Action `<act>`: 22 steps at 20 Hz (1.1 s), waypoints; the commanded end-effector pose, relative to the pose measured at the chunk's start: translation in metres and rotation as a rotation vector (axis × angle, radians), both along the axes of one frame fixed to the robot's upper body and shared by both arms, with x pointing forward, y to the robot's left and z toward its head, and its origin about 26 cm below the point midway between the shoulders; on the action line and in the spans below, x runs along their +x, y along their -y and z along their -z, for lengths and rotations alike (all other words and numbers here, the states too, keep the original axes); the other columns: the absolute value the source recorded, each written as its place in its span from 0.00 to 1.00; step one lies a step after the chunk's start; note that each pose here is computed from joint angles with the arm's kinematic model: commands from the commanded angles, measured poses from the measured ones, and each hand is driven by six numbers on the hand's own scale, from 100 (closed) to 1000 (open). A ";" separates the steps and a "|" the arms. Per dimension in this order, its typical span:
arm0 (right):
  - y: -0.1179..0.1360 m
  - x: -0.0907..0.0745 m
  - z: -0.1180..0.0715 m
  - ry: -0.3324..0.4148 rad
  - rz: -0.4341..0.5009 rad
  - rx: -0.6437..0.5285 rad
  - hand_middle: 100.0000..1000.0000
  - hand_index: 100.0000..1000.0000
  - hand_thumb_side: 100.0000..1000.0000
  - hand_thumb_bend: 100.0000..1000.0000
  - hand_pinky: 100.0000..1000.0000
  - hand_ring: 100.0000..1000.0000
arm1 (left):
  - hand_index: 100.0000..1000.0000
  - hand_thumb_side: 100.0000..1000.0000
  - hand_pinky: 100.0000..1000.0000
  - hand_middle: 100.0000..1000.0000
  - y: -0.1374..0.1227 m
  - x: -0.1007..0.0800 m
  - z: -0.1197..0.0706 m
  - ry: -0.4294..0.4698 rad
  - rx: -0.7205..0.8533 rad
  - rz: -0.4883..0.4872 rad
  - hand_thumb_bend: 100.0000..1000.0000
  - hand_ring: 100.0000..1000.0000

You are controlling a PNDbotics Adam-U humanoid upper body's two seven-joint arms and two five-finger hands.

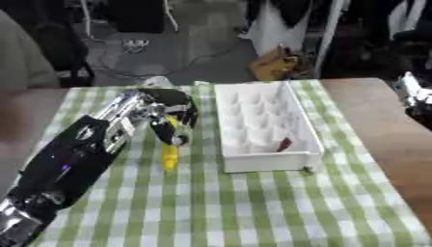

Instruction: Pick up objects on the table and place them in the box.

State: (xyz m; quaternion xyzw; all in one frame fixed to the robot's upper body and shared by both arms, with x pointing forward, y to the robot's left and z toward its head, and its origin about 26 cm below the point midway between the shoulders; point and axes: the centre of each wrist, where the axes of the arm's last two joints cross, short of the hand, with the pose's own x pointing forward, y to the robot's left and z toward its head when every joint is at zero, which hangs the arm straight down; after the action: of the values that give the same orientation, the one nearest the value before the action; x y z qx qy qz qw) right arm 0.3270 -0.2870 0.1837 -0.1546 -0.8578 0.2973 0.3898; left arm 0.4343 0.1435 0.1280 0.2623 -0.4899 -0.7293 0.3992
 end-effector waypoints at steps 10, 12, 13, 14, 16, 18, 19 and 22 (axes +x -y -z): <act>-0.002 0.000 -0.010 0.028 -0.021 -0.006 0.76 0.94 0.50 0.19 0.71 0.75 | 0.49 0.00 0.63 0.29 0.040 0.008 -0.002 0.194 -0.114 0.001 0.19 0.59; -0.003 0.000 -0.010 0.029 -0.022 -0.006 0.76 0.94 0.50 0.19 0.71 0.75 | 0.49 0.00 0.63 0.30 0.047 0.008 0.001 0.204 -0.130 0.010 0.18 0.59; -0.003 0.000 -0.010 0.029 -0.023 -0.005 0.76 0.94 0.50 0.19 0.71 0.75 | 0.49 0.00 0.63 0.30 0.050 0.007 0.004 0.210 -0.138 0.014 0.17 0.59; -0.003 0.001 -0.010 0.029 -0.024 -0.005 0.76 0.94 0.50 0.19 0.71 0.75 | 0.49 0.00 0.63 0.30 0.052 0.007 0.006 0.214 -0.142 0.017 0.17 0.59; -0.003 0.001 -0.010 0.028 -0.024 -0.005 0.76 0.94 0.50 0.19 0.71 0.75 | 0.49 0.00 0.63 0.30 0.053 0.007 0.010 0.219 -0.146 0.019 0.17 0.59; -0.004 0.001 -0.010 0.028 -0.026 -0.003 0.76 0.94 0.50 0.19 0.71 0.75 | 0.51 0.01 0.64 0.31 0.059 0.005 0.014 0.220 -0.145 0.044 0.18 0.60; -0.004 0.001 -0.010 0.027 -0.028 -0.003 0.76 0.94 0.50 0.19 0.71 0.75 | 0.52 0.03 0.64 0.32 0.061 0.003 0.017 0.222 -0.144 0.056 0.21 0.60; -0.004 0.001 -0.009 0.026 -0.030 -0.002 0.76 0.94 0.50 0.19 0.71 0.75 | 0.52 0.08 0.64 0.32 0.065 0.001 0.025 0.233 -0.146 0.082 0.25 0.60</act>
State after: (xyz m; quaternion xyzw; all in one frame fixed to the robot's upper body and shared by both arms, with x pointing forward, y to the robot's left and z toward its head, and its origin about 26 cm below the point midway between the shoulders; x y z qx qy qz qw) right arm 0.3277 -0.2829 0.1834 -0.1455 -0.8594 0.2991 0.3884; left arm 0.4336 0.0819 0.0948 0.2879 -0.5850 -0.6760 0.3434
